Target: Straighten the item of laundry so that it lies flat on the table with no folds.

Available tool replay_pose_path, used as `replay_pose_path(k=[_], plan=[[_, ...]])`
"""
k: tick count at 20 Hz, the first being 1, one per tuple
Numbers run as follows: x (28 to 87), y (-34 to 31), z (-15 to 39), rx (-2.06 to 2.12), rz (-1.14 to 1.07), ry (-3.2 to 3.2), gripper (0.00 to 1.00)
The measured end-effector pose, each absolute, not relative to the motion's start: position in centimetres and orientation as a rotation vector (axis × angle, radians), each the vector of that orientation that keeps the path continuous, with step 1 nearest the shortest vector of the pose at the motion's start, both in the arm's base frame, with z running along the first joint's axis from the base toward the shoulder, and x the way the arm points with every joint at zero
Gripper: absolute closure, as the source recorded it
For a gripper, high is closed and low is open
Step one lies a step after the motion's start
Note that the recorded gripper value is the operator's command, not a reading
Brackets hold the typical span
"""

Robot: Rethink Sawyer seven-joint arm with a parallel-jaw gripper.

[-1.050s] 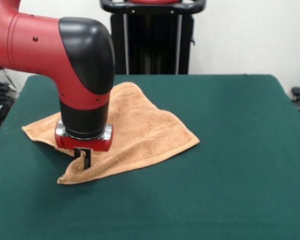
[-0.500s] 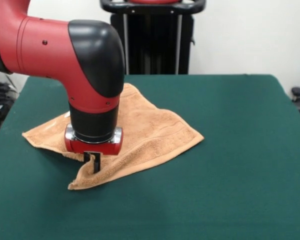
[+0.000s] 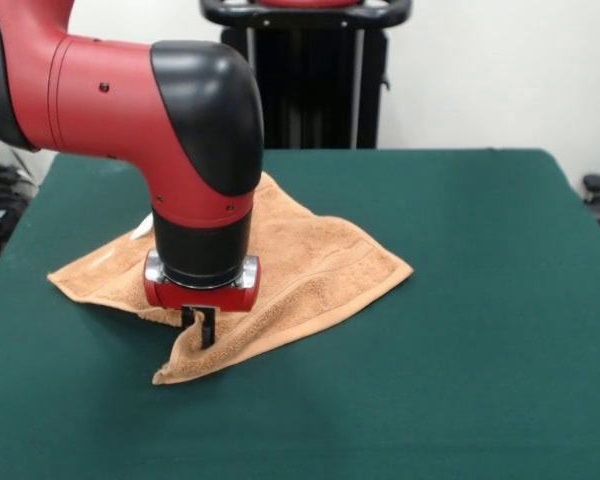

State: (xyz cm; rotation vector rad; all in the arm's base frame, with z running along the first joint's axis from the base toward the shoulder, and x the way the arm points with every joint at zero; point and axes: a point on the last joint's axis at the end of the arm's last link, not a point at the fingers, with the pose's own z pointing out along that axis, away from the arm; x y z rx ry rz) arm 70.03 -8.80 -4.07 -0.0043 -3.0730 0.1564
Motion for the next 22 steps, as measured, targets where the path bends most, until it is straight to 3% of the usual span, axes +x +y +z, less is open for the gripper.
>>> replay_pose_path(k=[22], plan=[[69.89, -8.76, -3.66, -0.002, 0.157, -3.087, 1.00]])
